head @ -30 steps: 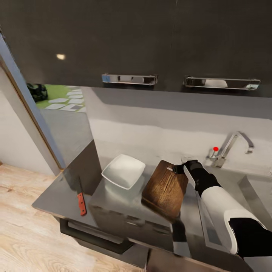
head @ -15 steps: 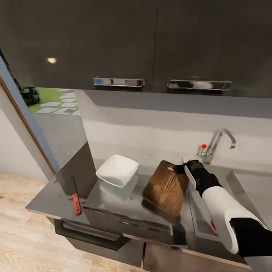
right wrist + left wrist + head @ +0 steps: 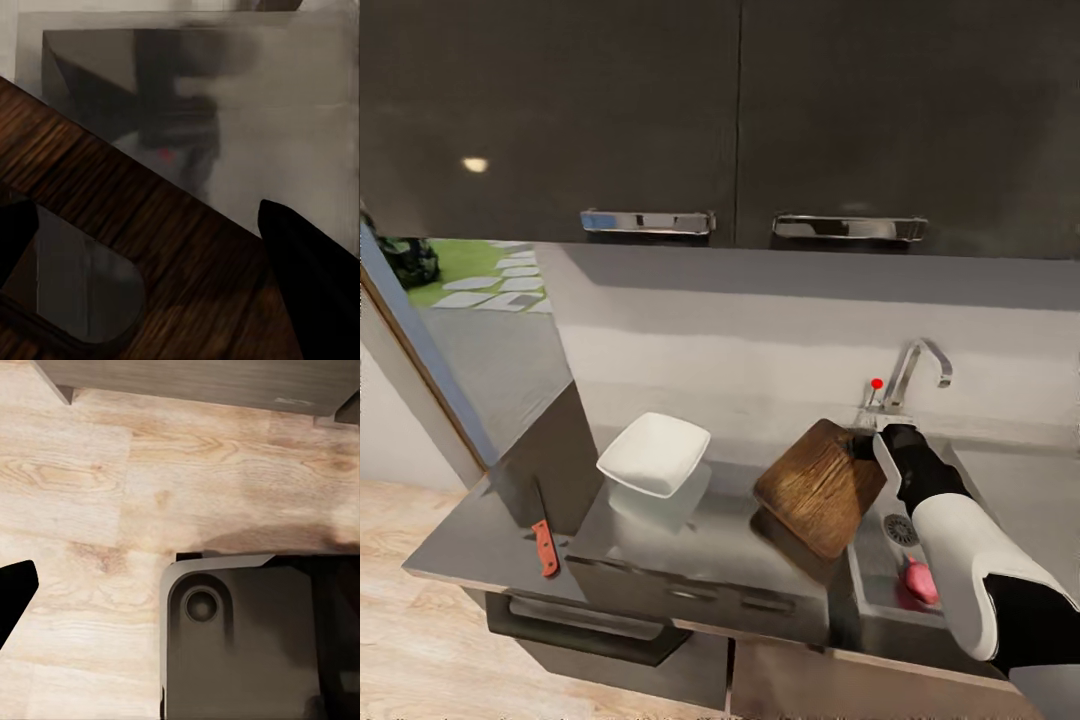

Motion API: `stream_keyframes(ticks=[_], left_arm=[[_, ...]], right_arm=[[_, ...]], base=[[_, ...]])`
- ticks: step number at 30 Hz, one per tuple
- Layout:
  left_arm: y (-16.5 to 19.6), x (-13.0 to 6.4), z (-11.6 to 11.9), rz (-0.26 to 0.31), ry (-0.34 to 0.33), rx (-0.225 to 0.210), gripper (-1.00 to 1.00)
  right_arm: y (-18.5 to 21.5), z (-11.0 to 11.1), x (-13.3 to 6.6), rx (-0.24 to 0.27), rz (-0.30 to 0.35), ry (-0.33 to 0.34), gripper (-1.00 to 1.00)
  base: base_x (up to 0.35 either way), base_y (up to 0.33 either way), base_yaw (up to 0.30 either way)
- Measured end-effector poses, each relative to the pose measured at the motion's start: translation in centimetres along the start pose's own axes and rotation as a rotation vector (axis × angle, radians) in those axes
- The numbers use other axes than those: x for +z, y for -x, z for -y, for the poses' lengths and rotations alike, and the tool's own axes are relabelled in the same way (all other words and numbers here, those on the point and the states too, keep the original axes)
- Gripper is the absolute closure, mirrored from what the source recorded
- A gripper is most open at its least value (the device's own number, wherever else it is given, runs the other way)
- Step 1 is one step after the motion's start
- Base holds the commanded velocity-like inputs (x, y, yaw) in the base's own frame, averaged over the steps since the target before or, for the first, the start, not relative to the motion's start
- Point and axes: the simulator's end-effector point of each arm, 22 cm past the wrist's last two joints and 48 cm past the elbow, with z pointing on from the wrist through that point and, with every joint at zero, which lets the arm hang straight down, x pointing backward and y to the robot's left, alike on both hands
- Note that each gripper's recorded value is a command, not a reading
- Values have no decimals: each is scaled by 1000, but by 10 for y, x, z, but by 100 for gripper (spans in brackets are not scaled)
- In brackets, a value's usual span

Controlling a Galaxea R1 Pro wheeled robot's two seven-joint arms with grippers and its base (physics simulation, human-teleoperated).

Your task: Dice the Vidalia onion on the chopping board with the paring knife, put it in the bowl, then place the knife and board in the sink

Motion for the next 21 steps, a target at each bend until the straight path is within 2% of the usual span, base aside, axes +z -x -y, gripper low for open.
stream_keyframes(ticks=[6, 13, 18, 21], left_arm=[[-5, -1, 1, -11, -1, 1, -100], [-5, -1, 1, -12, -2, 1, -100], [-5, -1, 1, -12, -2, 1, -100], [-5, -2, 1, -11, -2, 2, -100]], right_arm=[[1, 8, 0, 21, 0, -37, 100], [1, 26, -2, 26, 1, -121, 100], [16, 44, -11, 45, 35, -193, 100], [25, 56, -21, 128, 50, -236, 100]], base=[[-228, 163, -3], [-251, 194, 0], [-104, 104, 0], [-10, 10, 0]])
